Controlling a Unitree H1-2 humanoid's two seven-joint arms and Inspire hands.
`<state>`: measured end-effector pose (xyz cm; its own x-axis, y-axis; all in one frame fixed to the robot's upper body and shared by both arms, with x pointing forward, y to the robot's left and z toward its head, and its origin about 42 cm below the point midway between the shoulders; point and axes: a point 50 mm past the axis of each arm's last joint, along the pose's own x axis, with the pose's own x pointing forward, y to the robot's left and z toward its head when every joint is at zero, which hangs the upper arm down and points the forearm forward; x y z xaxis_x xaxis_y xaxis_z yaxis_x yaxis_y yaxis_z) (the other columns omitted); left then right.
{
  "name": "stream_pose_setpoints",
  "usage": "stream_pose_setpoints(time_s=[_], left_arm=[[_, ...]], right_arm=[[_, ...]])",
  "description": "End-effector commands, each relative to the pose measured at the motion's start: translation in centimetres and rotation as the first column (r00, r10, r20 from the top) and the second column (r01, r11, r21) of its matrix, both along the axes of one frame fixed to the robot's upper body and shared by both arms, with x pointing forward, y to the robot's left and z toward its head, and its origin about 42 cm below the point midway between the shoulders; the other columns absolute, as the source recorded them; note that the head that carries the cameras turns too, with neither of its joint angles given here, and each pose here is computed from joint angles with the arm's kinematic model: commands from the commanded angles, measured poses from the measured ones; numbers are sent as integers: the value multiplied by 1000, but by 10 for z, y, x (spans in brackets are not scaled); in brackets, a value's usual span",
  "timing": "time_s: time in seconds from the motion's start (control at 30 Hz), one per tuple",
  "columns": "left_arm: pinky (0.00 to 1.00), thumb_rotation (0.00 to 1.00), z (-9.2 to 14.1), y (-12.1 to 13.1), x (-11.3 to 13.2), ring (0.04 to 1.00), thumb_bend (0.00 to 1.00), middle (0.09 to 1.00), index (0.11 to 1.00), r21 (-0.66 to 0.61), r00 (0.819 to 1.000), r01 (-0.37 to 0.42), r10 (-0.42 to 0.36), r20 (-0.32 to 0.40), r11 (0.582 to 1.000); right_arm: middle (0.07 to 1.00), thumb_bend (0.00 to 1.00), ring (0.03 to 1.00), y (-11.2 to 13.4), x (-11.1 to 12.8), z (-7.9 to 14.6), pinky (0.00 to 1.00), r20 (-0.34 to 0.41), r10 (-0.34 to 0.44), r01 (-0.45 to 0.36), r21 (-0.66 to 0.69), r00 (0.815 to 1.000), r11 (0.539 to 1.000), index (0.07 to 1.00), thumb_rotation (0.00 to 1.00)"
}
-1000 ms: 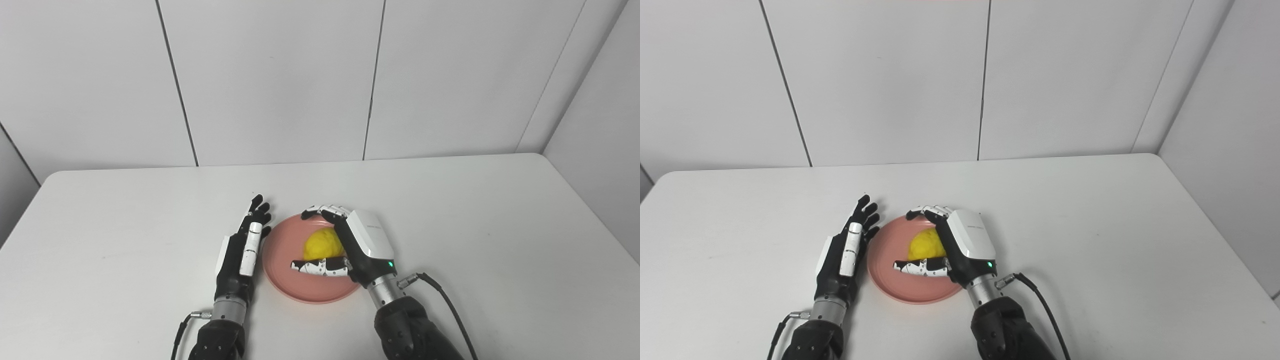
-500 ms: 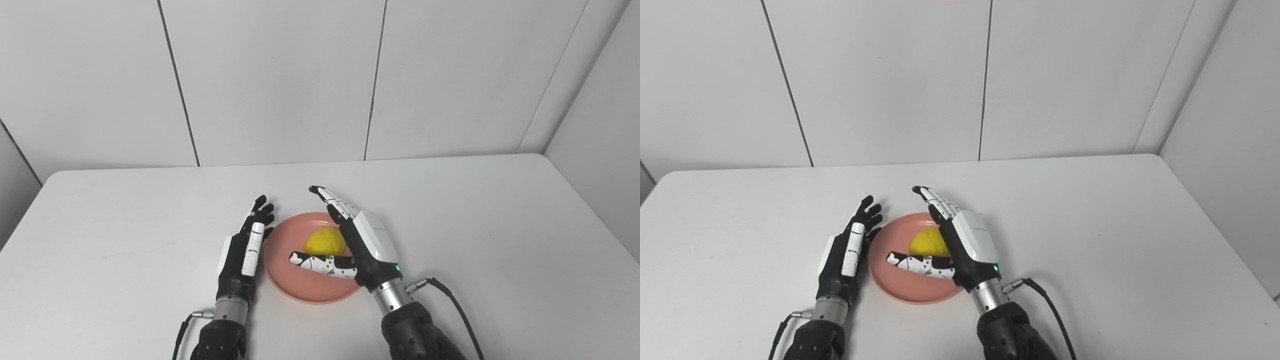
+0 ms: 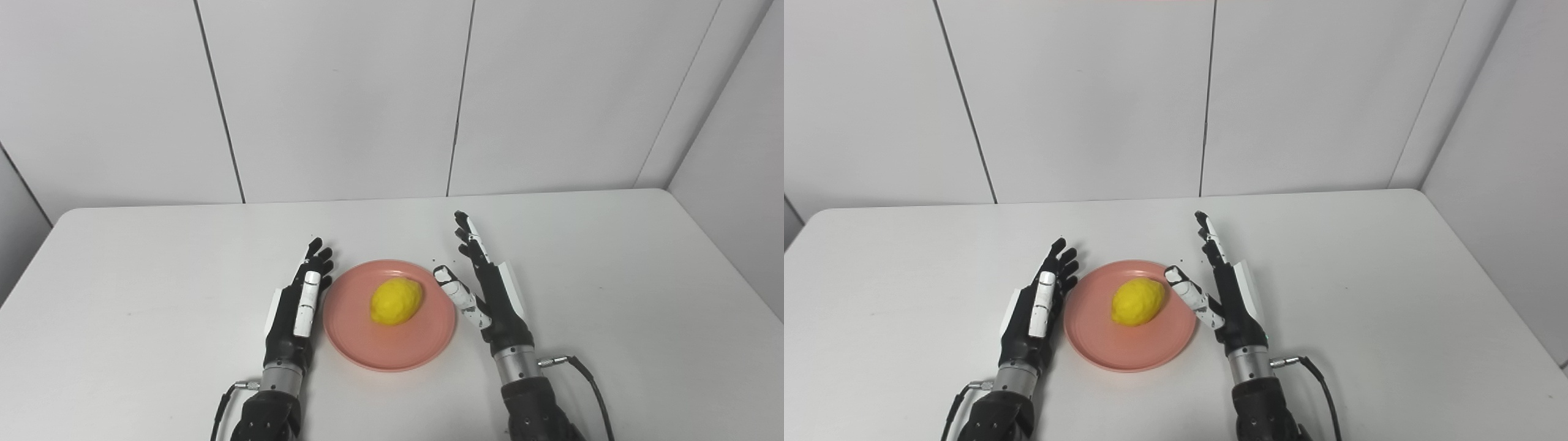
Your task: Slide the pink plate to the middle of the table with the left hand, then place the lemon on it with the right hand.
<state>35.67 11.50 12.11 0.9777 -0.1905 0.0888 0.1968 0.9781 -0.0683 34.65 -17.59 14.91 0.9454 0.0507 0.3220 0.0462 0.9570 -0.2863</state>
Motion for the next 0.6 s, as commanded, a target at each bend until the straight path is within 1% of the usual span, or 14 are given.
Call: stream_pose_setpoints(time_s=[0.0,0.2,0.27,0.3,0.4,0.57], left_arm=[[937,1000,-17,3,-7,937,646,939,941,6,999,-3,3,-39,1000],[941,1000,-18,6,-6,952,624,954,951,14,1000,-10,10,-6,1000],[946,1000,-18,6,-6,955,627,959,954,18,1000,-12,12,-1,1000],[946,1000,-18,6,-6,955,627,959,954,14,1000,-14,14,1,1000],[955,1000,-18,6,-5,962,628,965,960,7,1000,-21,21,7,1000],[995,1000,-18,8,-5,979,637,979,976,8,1000,-22,22,18,1000]], right_arm=[[967,688,938,1,4,12,910,60,15,-18,54,998,998,957,979],[968,706,955,0,2,6,937,21,28,-30,83,999,996,967,996],[974,715,979,1,2,5,971,6,29,-30,87,1000,996,973,1000],[974,715,980,2,1,3,973,1,34,-34,89,999,995,973,1000],[976,683,989,3,-1,-2,984,-5,47,-47,101,999,994,973,1000],[978,675,990,7,-3,-7,990,-14,57,-55,122,998,991,966,1000]])
